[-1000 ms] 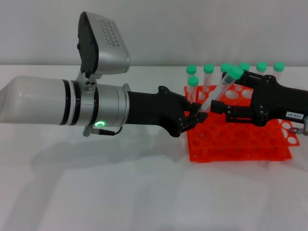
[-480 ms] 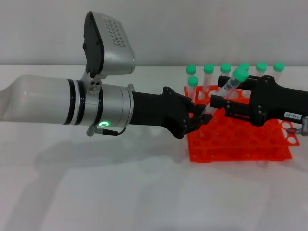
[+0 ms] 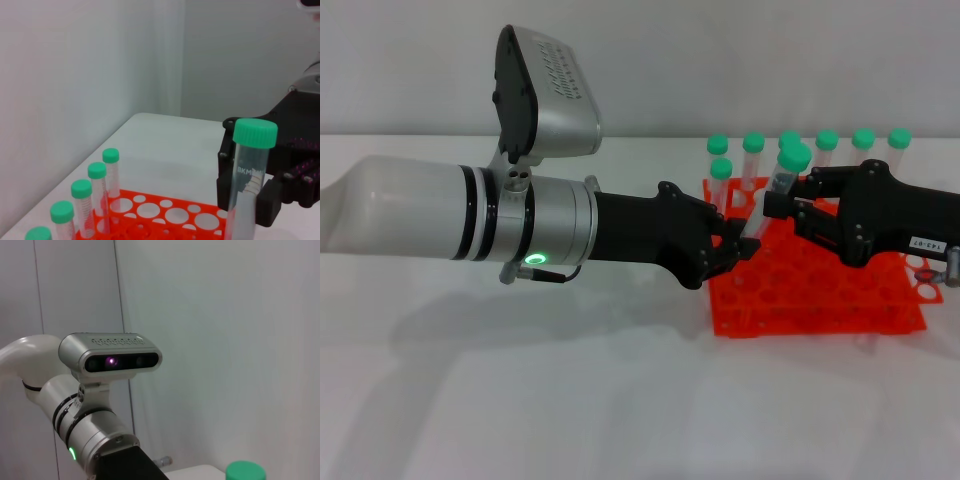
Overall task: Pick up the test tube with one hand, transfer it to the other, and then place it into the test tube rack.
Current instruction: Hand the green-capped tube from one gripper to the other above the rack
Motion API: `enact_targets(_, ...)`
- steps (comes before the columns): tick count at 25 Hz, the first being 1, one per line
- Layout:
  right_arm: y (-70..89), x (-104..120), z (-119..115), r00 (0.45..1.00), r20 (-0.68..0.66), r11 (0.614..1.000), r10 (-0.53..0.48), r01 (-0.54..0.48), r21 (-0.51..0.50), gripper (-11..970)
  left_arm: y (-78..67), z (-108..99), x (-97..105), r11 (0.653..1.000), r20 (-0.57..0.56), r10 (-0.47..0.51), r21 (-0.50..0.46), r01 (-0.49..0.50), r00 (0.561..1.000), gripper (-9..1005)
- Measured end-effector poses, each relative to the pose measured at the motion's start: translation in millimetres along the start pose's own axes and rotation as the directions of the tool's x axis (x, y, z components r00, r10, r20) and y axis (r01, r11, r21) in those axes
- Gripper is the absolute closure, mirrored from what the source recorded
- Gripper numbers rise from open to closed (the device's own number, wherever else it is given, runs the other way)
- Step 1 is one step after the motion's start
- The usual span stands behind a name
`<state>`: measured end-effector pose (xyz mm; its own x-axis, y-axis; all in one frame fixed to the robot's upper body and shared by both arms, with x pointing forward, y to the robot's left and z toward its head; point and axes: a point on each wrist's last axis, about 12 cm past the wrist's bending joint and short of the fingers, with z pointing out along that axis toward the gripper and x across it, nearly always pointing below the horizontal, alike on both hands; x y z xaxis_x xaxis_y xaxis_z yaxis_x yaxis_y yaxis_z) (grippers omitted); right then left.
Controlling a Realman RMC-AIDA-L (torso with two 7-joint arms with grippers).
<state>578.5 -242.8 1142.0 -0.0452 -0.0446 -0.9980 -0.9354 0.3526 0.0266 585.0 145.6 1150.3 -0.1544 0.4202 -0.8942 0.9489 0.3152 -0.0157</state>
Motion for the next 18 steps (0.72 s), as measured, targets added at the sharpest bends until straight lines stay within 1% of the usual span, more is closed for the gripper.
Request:
enact_targets(9, -0.4, -0.5, 2.3, 1.0, 0.0, 1.0, -0.008, 0.008, 0.001, 765, 0.6, 0.3, -0.3, 1.0, -0.006, 0.006, -0.002, -0.006, 1.0, 805)
enact_targets(18, -1.8, -0.9, 1.1, 1.0, 0.006, 1.0, -0.011, 0.011, 0.015, 764, 1.9, -1.1, 1.4, 1.0, -0.012, 0.001, -0.01, -0.001, 1.0, 807)
